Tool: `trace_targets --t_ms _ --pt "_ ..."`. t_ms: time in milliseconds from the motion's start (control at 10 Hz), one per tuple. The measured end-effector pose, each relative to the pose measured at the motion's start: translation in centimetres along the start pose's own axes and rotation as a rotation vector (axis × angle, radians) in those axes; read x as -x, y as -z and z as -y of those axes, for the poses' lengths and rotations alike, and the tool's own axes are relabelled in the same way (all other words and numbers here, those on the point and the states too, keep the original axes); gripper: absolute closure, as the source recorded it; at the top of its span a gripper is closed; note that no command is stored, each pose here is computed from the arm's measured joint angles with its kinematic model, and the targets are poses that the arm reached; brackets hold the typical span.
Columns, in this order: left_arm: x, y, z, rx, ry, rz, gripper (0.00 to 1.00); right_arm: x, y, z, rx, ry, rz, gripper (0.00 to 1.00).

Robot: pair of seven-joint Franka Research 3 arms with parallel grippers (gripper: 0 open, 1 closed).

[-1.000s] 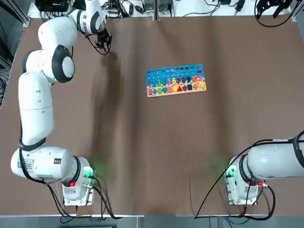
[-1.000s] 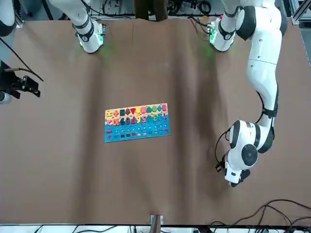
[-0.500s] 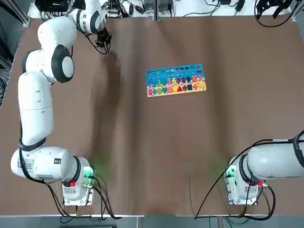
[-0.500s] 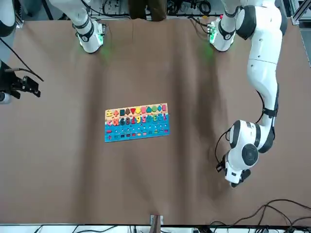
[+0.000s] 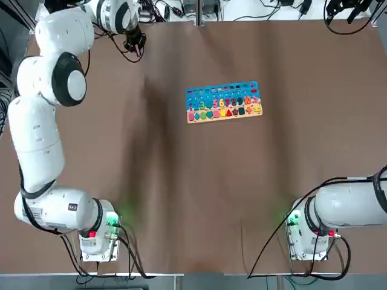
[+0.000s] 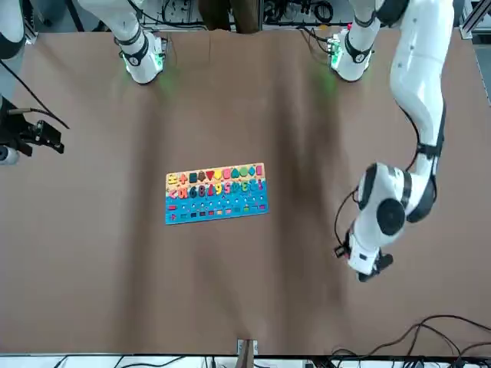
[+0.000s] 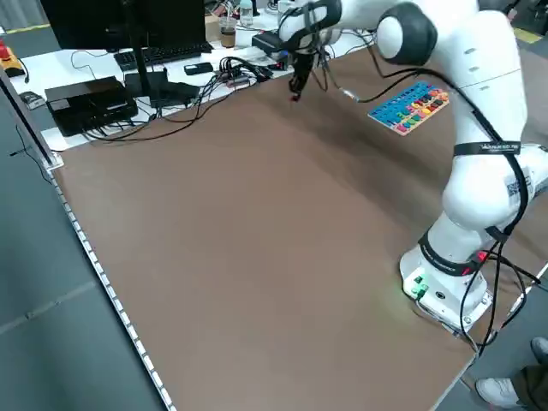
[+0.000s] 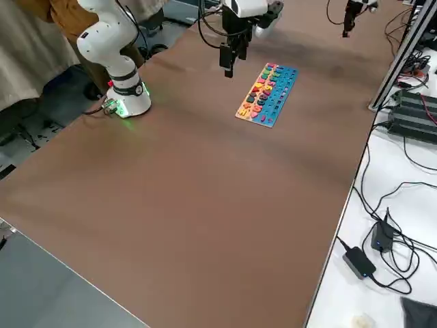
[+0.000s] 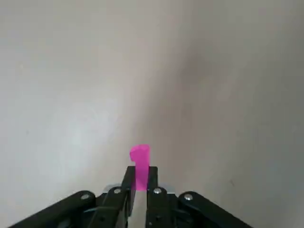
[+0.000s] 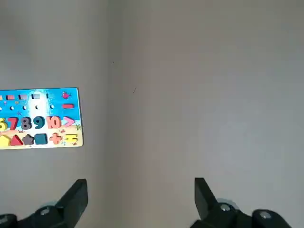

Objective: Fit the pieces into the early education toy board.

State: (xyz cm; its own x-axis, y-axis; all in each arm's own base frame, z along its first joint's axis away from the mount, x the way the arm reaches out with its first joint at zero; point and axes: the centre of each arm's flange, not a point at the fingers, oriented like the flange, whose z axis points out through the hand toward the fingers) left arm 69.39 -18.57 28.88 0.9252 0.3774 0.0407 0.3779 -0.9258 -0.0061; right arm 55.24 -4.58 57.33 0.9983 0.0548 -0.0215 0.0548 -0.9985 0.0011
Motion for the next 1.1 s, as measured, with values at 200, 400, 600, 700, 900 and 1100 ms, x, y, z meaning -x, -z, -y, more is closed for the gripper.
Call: trace_targets --t_ms 200,400,600,700,900,1100 --pt "5.1 2.1 -3.9 -0.003 0.004 -0.007 0.86 0.0 0.0 -0.1 0.000 -0.001 -0.001 0.01" --pt "11.1 2.0 -9.1 -0.005 0.038 -0.002 0.86 0.0 0.0 -0.2 0.000 -0.004 -0.002 0.01" --pt "16.4 1.4 -13.1 0.009 0.062 -0.007 0.86 0.0 0.0 -0.3 0.000 -0.005 -0.002 0.01" --pt "18.9 0.9 -14.5 0.009 0.054 -0.004 0.86 0.0 0.0 -0.3 0.000 -0.005 -0.002 0.01" --pt "23.6 -0.2 -16.4 -0.010 0.006 0.008 0.86 0.0 0.0 -0.3 0.000 -0.005 -0.002 0.01" --pt "27.7 -1.8 -17.3 -0.039 -0.051 0.023 0.86 0.0 0.0 -0.3 0.000 -0.005 -0.001 0.01"
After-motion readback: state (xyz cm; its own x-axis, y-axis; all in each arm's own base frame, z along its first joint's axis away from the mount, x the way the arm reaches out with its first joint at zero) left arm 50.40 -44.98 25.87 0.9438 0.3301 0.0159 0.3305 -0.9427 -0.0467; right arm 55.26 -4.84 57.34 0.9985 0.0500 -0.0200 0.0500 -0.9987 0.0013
